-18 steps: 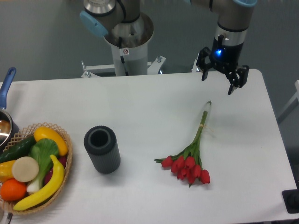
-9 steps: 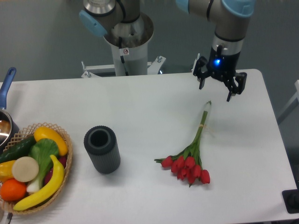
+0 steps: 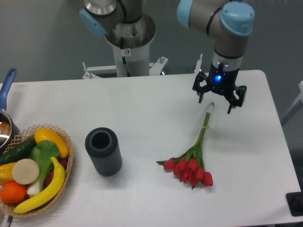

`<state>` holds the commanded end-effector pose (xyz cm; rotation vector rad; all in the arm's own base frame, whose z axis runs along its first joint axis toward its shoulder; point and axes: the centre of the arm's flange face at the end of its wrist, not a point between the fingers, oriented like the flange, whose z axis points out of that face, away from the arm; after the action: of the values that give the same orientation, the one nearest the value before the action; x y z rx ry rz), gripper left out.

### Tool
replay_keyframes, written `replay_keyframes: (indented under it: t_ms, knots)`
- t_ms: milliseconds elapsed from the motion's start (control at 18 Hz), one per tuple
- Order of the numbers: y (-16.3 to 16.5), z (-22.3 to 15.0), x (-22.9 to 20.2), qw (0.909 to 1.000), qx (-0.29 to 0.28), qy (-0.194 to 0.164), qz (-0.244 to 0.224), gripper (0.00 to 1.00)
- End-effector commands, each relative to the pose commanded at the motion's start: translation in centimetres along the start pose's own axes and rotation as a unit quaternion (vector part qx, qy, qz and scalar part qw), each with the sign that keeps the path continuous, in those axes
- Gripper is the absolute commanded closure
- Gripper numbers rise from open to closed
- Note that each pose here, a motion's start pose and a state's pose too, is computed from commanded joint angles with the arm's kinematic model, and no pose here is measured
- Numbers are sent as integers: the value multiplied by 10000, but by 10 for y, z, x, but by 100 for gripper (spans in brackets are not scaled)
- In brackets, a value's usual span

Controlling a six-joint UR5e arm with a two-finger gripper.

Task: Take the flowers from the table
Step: 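Move the open gripper down over the red tulip stems, then lower the gripper around the stems and close it on them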

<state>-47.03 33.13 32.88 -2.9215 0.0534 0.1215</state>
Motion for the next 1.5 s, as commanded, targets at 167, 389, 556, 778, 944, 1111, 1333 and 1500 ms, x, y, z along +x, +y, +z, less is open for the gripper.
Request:
replay_keyframes:
  t_ms: [167,389,556,778,944,1111,1333,1500]
  knots:
    - [-10,22,-6,9999,57,-114,15,0]
    - [-21,46,-6,9999,33,-51,95,0]
    - [-27,68,-3,9992,-329,-6,206,0]
    - [-34,95,4,9984,-446,105,319,0]
    - [-34,111,8,9980,-489,239,332,0]
    - [-30,126,12,9976,-525,378,259,0]
    - [-30,134,11,9980,-481,377,144,0]
    - [-30,136,11,9980,-492,396,95,0]
